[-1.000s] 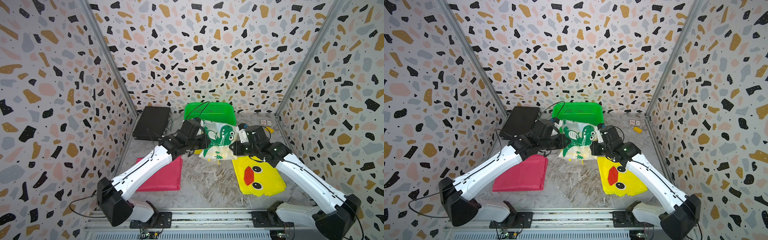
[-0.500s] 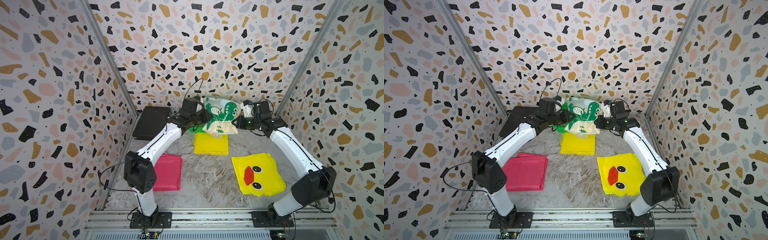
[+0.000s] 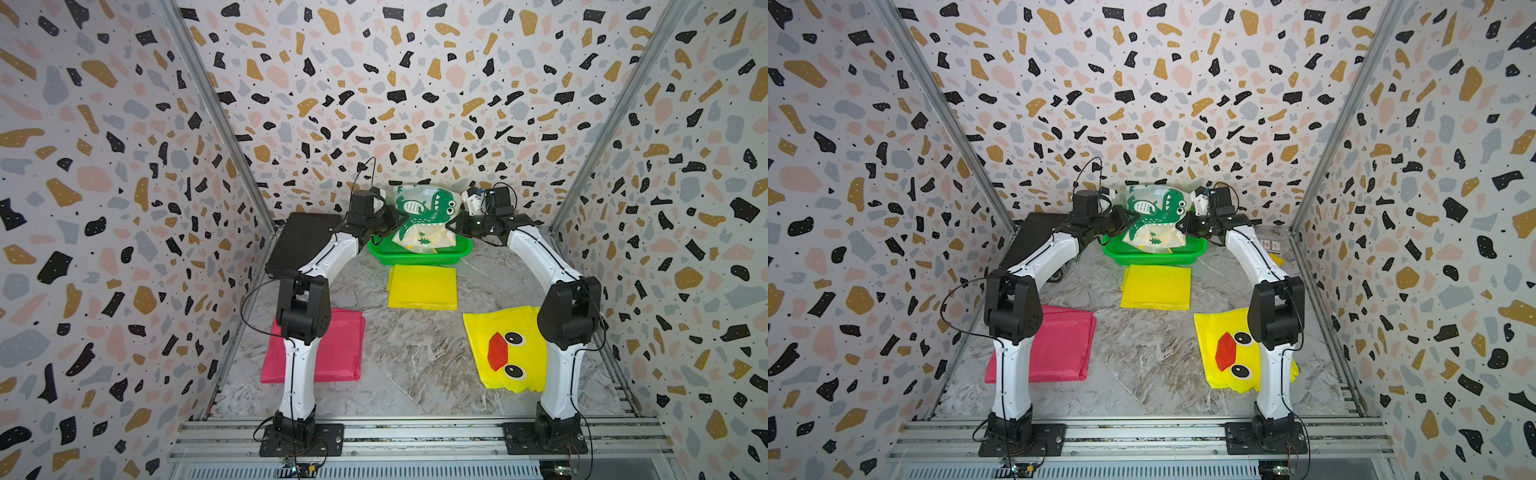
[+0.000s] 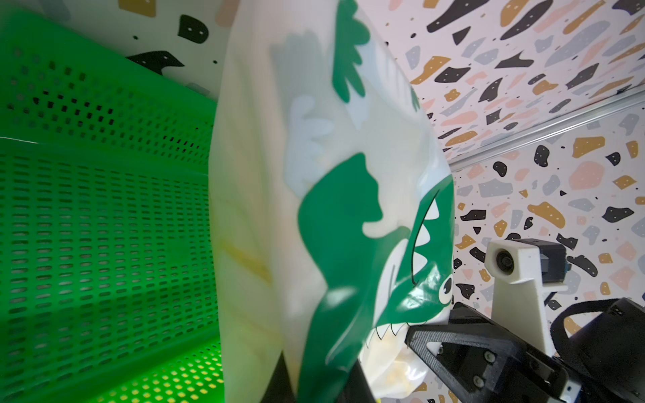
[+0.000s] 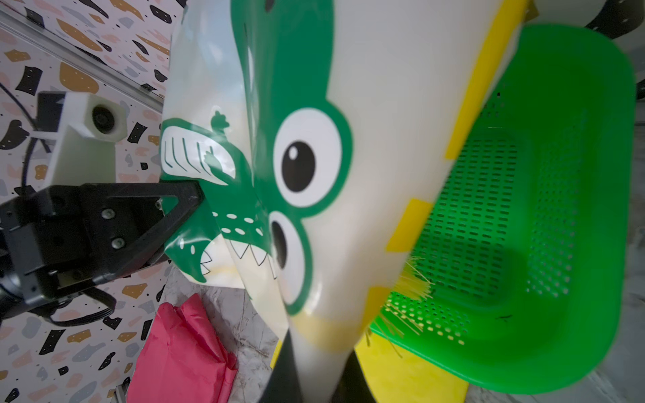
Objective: Put the folded raincoat in the basket
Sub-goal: Place the raincoat in the basket, then move the raincoat to the center of the board.
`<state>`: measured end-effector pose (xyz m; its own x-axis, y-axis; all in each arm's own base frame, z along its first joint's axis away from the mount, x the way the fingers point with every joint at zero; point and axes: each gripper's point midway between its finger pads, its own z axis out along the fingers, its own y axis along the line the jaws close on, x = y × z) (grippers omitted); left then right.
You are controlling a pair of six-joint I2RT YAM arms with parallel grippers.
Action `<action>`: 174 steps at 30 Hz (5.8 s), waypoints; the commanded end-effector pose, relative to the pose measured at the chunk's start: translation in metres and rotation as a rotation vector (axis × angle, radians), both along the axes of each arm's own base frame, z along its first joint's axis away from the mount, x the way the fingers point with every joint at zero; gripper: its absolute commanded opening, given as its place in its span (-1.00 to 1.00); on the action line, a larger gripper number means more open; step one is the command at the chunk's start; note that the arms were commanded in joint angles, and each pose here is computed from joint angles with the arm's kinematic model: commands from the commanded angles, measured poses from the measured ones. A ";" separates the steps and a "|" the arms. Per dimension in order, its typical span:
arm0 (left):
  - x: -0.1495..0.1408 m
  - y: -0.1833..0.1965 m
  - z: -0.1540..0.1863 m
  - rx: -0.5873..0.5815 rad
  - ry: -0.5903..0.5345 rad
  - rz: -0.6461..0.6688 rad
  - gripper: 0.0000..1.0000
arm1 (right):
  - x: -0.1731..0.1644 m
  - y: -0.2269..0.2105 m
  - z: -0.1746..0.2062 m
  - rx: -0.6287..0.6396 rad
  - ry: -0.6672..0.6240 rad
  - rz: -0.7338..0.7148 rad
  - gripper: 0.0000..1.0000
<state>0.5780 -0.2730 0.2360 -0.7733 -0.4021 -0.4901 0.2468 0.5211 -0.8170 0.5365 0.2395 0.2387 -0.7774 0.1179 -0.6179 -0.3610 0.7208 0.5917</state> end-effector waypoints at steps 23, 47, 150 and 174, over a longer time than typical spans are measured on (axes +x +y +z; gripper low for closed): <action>0.043 0.051 -0.051 0.259 -0.037 0.012 0.50 | 0.036 -0.032 -0.022 -0.126 -0.015 -0.040 0.23; -0.039 0.053 0.005 0.180 -0.101 -0.004 0.81 | -0.107 -0.088 -0.004 -0.350 -0.023 -0.030 0.26; -0.320 0.094 -0.123 0.414 0.243 0.046 0.85 | -0.346 -0.068 -0.218 -0.515 0.555 -0.001 -0.09; -0.326 0.091 -0.136 0.397 0.274 0.024 0.85 | -0.322 -0.068 -0.150 -0.546 0.336 -0.048 -0.39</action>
<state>0.2512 -0.1780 0.1009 -0.8903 -0.2386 -0.3879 0.0271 0.8225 -0.5681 0.2134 0.2000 0.0969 -0.9260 -0.0946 -0.3654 -0.2106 0.9328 0.2924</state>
